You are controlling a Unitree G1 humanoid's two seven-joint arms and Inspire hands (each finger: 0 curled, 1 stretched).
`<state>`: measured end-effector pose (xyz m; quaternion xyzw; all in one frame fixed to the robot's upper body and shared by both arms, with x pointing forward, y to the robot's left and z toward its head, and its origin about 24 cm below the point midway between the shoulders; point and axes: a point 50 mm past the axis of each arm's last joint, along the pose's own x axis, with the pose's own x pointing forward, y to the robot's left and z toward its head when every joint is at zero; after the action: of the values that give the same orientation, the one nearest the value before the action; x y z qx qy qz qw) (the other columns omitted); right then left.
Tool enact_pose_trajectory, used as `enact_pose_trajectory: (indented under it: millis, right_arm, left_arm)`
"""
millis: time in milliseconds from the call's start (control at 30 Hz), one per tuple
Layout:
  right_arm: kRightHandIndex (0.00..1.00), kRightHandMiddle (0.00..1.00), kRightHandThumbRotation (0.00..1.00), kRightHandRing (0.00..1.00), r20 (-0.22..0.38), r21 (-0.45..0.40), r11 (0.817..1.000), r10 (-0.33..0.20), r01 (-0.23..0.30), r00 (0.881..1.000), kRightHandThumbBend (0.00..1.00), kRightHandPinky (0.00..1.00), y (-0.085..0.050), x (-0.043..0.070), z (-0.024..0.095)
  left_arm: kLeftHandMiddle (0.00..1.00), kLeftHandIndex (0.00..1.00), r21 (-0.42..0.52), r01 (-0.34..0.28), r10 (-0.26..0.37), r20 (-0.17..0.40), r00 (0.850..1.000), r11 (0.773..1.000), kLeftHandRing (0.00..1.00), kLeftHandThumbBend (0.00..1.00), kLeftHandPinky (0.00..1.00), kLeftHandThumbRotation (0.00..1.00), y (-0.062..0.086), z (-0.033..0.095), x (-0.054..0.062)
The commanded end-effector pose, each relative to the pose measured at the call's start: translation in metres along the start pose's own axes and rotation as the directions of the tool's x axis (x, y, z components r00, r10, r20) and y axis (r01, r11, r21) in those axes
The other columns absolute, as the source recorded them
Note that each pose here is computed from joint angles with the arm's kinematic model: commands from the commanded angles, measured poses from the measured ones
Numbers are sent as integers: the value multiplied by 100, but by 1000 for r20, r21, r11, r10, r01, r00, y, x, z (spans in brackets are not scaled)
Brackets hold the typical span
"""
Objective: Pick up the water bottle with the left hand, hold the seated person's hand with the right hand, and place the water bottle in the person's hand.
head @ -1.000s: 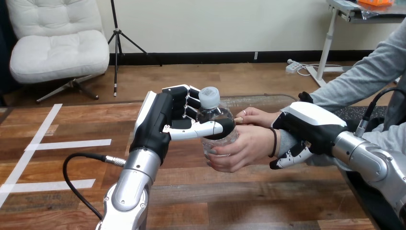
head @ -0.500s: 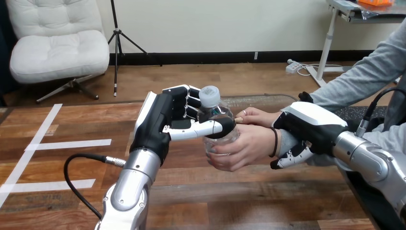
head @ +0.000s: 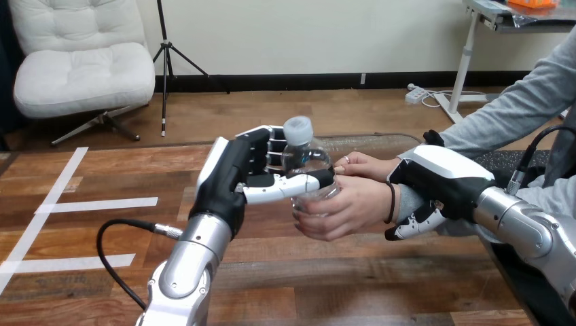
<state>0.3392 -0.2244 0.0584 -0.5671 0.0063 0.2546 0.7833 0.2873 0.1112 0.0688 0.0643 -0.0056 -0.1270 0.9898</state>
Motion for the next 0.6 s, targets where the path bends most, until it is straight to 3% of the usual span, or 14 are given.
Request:
enact_pose_trajectory:
  millis: [0,567]
  right_arm:
    - [27,26,0,21,110,15,989,-146,146,983,62,17,-38,11,23]
    - [27,26,0,20,107,18,989,-148,147,983,62,17,-37,10,21]
  left_arm:
    - [75,71,17,15,-16,96,995,1000,73,95,65,35,1,24,7]
    - [85,80,56,25,-30,83,996,998,86,100,74,59,6,22,4]
